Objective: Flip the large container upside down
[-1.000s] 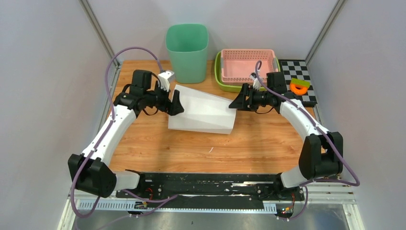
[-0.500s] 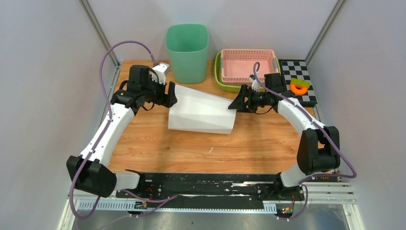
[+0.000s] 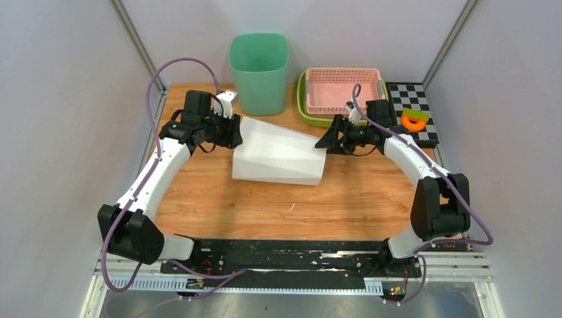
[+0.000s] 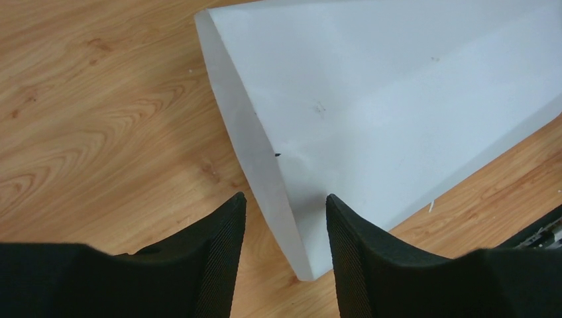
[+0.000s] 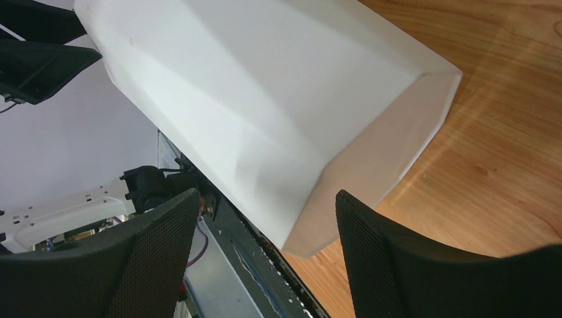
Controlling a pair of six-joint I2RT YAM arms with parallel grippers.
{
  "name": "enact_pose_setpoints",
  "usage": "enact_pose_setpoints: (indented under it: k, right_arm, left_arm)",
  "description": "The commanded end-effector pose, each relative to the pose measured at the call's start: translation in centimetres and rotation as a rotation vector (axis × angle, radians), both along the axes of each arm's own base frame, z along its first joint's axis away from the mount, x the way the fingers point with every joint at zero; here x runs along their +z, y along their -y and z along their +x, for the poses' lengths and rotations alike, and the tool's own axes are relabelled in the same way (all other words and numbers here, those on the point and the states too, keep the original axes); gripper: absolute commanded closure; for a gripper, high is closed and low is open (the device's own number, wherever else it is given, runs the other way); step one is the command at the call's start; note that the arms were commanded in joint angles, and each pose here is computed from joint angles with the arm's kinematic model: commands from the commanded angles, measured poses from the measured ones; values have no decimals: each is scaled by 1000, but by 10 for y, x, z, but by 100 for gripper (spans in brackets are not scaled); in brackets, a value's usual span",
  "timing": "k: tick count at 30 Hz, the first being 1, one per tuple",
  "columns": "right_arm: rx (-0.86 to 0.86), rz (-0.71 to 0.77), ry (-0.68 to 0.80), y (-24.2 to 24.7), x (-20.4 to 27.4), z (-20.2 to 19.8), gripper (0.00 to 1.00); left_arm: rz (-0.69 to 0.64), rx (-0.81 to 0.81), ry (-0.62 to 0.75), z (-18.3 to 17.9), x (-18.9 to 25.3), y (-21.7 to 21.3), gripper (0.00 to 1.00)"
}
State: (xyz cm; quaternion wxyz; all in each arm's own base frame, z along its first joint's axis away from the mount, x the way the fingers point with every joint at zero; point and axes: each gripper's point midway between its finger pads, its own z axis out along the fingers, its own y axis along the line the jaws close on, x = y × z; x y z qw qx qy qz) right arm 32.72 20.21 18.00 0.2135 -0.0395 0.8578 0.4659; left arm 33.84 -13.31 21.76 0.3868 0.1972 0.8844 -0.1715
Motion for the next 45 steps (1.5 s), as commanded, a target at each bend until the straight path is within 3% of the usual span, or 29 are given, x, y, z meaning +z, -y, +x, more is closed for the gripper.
enact_pose_setpoints:
  k: [1,5,10,29,37,45]
  right_arm:
    - [9,26,9,-6,14,2,23]
    - [13,28,10,-8,15,4,23]
    - [27,45,20,-15,26,3,23]
    - [47,92,13,-27,40,-3,23]
    - [-117,52,101,3,43,1,23]
    - [-189,-8,63,14,18,0,23]
  left_arm:
    - [14,-12,-25,0,-4,-1,52]
    - [13,-22,-26,0,-5,0,61]
    - [2,-47,-50,-4,-10,4,65]
    - [-61,-52,-83,-12,-16,13,61]
    - [-96,-23,-84,-17,-18,14,60]
    - [-152,-39,-94,-20,-15,23,60]
